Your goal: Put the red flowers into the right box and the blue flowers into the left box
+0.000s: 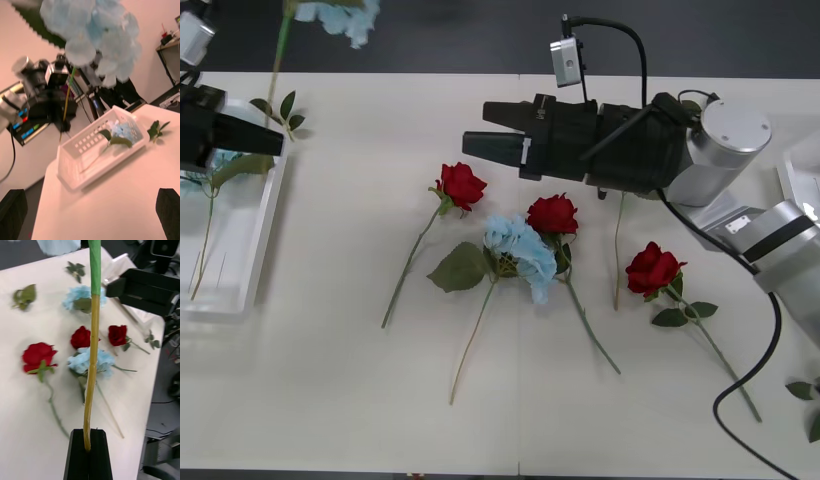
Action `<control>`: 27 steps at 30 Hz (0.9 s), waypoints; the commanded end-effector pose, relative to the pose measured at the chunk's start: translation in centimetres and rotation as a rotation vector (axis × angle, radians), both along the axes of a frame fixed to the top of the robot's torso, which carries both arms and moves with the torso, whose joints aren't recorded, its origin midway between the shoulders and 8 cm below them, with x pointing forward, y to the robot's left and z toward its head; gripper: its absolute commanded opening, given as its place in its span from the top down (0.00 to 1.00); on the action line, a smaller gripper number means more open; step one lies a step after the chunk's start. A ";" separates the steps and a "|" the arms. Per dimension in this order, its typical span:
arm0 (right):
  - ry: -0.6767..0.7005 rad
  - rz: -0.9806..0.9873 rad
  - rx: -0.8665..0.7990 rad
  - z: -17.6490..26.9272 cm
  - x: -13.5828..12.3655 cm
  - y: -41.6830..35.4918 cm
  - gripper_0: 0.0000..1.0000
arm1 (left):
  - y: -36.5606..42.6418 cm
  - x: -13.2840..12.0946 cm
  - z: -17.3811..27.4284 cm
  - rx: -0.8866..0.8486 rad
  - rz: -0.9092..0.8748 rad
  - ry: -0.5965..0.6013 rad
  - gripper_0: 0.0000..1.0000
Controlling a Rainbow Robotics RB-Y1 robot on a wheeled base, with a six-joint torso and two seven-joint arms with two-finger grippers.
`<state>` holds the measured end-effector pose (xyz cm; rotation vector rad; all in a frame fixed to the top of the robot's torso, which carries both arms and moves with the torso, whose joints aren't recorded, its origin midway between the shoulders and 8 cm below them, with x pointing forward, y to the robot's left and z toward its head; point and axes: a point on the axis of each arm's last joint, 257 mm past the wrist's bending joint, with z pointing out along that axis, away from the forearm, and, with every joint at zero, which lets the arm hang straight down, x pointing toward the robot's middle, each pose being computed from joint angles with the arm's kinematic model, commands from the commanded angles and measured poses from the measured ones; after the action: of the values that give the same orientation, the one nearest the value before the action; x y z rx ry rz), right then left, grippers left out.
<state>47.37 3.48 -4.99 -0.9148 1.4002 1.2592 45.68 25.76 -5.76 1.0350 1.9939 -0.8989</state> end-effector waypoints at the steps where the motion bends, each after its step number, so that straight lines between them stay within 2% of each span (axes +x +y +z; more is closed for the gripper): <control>1: 0.017 0.040 -0.146 0.0 -0.7 -2.1 0.00 | 6.7 -0.2 1.0 0.120 0.176 0.036 1.00; 10: 0.192 -0.013 -0.514 -5.3 -0.5 -10.2 0.00 | 19.9 -1.6 0.3 0.342 0.503 0.067 1.00; 17: 0.426 -0.150 -0.852 -8.9 -3.4 -18.6 0.00 | 28.7 -3.1 -0.9 0.525 0.732 0.097 1.00; 24: 0.519 -0.286 -1.037 -12.0 -6.3 -23.6 0.00 | 32.7 -2.8 -3.0 0.663 0.834 0.099 1.00; 27: 0.511 -0.359 -1.120 -13.8 -7.3 -26.0 0.00 | 33.3 -2.6 -4.0 0.714 0.838 0.105 1.00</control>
<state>41.20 -20.69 -17.87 -1.0158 2.6004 0.4534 43.02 57.75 -10.79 0.3629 2.5597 0.1280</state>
